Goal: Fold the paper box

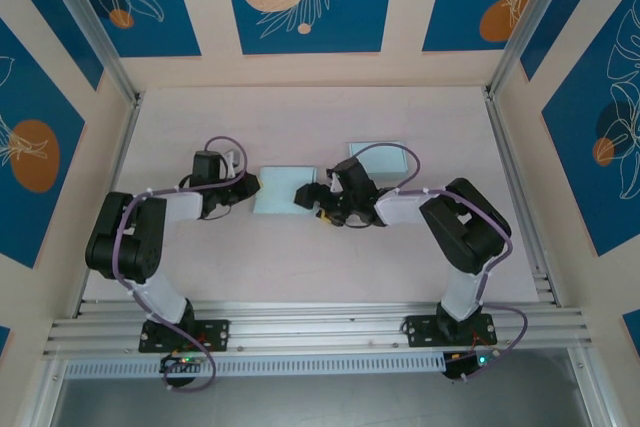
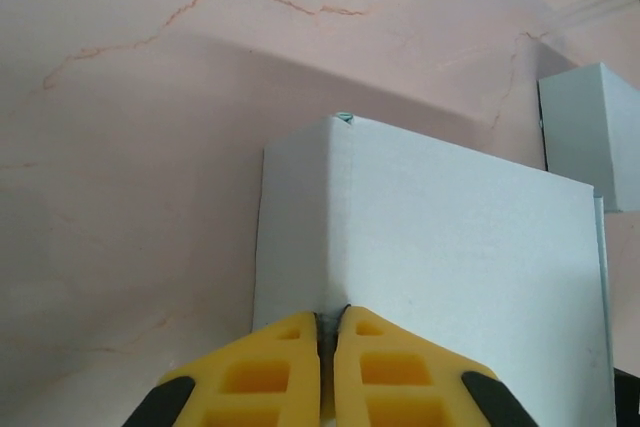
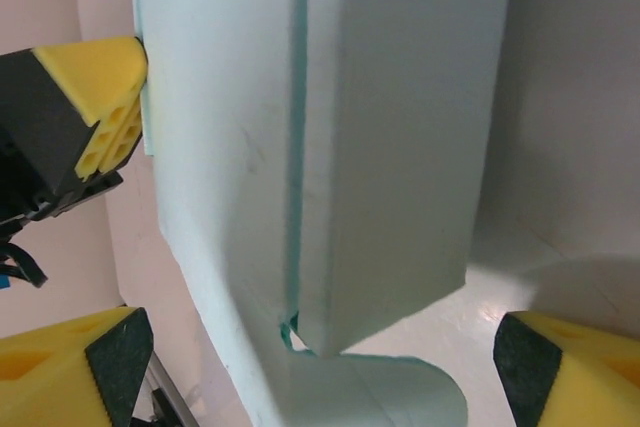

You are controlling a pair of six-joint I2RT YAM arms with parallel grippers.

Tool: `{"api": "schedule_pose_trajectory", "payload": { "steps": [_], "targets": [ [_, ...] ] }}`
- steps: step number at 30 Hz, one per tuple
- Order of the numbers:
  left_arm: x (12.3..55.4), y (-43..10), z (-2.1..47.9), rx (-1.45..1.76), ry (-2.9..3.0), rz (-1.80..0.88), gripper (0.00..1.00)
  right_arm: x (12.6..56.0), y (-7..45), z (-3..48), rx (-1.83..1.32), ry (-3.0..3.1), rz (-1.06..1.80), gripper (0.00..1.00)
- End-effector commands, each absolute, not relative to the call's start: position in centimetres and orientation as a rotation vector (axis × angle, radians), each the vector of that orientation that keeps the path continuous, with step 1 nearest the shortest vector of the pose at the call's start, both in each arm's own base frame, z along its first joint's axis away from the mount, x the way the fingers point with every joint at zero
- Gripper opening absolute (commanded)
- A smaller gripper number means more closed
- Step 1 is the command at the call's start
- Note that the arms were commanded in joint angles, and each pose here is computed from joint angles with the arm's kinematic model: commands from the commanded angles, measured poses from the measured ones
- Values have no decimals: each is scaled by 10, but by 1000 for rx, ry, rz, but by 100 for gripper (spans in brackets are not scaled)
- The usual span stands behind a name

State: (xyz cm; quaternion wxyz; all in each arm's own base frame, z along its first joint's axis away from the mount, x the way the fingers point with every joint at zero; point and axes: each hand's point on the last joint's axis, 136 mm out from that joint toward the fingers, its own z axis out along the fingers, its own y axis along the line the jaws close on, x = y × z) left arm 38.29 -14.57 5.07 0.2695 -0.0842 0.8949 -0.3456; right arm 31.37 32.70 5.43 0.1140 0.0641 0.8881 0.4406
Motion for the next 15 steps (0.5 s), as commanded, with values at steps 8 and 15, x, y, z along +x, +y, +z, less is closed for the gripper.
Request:
{"api": "schedule_pose_trajectory", "payload": {
  "steps": [8,15],
  "targets": [
    [322,-120,-26,-437,2746,-784,1,352,328,35,108,2559,1346,88],
    [330,-127,-5,-420,2668,-863,15,354,337,40,113,2543,1427,51]
  ]
}}
